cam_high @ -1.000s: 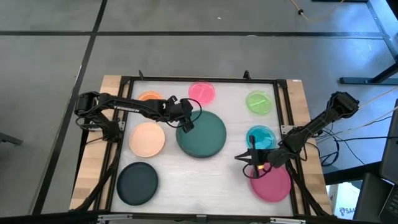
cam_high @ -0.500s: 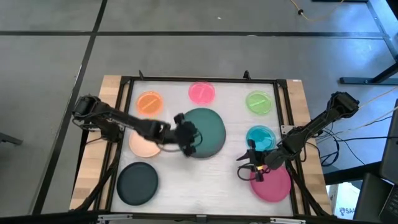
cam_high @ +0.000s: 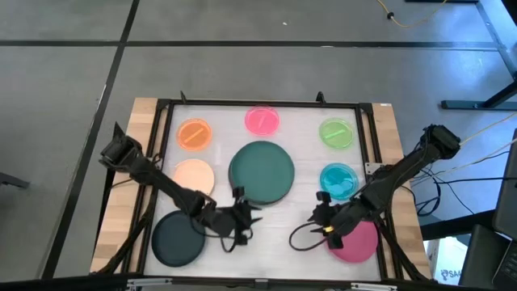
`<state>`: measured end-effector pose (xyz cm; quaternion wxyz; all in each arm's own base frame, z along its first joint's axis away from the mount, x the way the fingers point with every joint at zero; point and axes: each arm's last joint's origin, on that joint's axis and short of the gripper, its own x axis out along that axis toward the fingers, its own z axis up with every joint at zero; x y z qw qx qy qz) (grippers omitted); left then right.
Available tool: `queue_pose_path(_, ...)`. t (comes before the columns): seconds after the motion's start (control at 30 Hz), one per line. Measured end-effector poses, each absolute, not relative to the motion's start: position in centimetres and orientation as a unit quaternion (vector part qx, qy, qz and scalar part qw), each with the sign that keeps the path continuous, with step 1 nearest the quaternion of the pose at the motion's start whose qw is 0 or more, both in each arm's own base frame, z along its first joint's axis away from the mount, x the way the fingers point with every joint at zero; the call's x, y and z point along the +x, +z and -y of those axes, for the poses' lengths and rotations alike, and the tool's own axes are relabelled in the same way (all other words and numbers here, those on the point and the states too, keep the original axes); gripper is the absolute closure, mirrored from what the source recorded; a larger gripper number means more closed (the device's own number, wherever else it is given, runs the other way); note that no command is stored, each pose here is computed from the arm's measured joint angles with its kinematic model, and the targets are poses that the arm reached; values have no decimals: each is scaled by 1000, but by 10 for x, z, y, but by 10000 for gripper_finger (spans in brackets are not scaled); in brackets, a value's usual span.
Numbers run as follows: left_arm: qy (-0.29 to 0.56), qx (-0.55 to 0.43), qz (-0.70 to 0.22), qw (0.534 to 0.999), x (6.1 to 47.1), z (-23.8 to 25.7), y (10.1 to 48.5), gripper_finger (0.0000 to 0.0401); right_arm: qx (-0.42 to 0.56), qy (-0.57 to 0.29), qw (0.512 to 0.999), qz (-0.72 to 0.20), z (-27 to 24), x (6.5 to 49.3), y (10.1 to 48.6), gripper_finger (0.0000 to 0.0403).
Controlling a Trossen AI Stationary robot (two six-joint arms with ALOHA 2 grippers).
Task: Stack plastic plates
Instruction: Stack the medium pink plate on top of the big green plate
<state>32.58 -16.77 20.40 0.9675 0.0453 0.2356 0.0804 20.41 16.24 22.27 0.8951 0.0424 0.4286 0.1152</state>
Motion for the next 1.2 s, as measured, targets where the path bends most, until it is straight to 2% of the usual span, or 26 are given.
queue_pose_path(0.27,18,71,-211,975,319,189,209,282,127,102,846,-508,-192,214,235,254)
queue_pose_path(0.43,10,66,-212,975,319,189,209,282,181,93,829,-521,-221,203,238,254)
queue_pose_path(0.57,11,61,-211,975,319,189,210,282,213,72,808,-545,-243,189,225,254)
queue_pose_path(0.93,8,45,-189,981,322,190,214,282,183,-44,756,-627,-258,172,177,254)
queue_pose_path(1.2,10,34,-186,982,322,191,215,282,153,-74,743,-647,-259,174,155,255)
